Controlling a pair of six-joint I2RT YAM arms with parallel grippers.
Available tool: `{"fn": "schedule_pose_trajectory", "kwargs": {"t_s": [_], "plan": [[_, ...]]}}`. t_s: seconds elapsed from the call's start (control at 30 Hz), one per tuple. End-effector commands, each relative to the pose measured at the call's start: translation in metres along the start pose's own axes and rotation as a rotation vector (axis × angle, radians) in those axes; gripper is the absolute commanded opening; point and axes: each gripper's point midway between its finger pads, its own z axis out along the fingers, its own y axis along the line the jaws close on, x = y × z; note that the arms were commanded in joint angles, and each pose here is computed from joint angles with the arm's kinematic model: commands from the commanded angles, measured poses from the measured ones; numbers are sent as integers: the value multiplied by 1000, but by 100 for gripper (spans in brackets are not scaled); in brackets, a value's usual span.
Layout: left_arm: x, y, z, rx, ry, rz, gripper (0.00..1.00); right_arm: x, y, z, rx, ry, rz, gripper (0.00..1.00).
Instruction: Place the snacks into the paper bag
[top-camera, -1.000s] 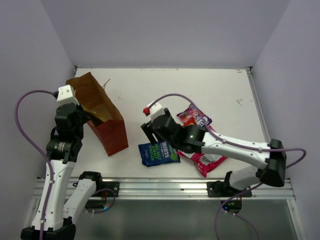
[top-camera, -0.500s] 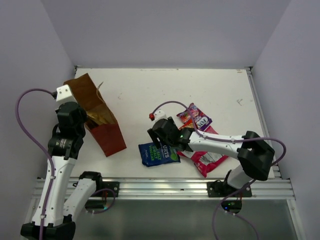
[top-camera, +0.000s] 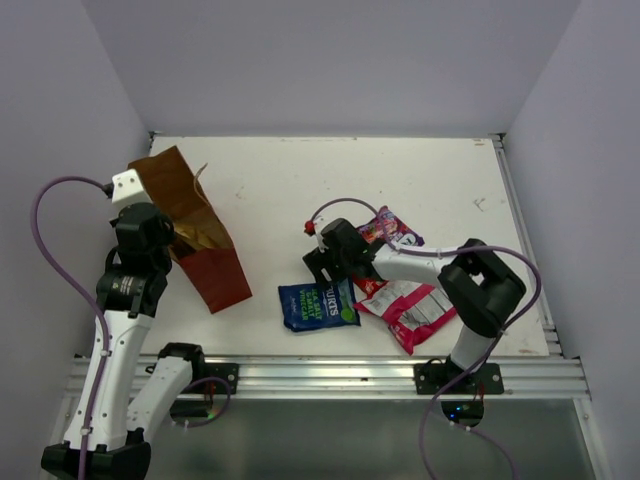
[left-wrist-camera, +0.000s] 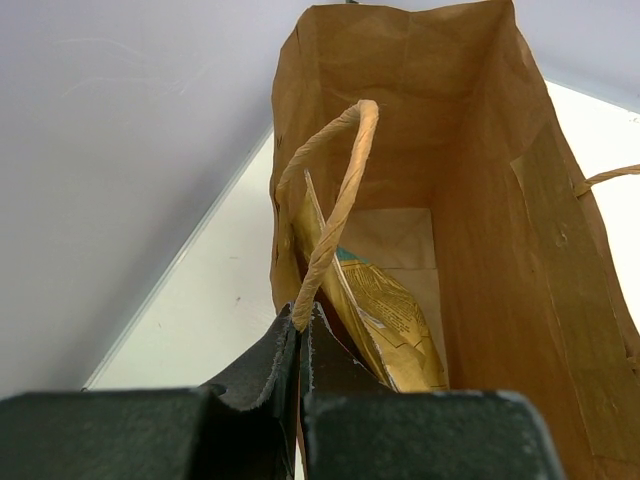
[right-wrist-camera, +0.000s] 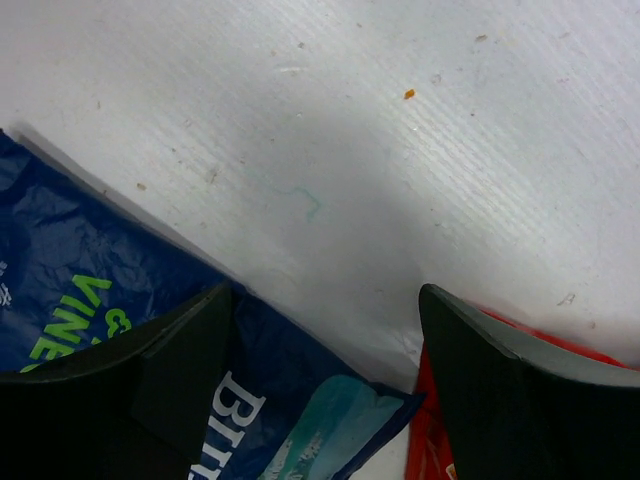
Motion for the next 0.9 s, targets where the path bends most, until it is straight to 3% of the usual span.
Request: {"fn": "schedule_pose_trajectory", "kwargs": {"t_s": [0.0,0.2,0.33,0.87], "plan": [[-6,1,-1,-7,-26,-24,0,-9,18,-7,-114,22,-53,80],[-4,-3,0,9,-22,-23,0,-19,9,-52,-56,-54,-31,81],[0,-6,2,22,-11,-18,0,-20,15,-86,-106,-93,-66,85],[-1,-8,0,40,-15,-23,0,25,39,-77,-157,29,-58,85]]}}
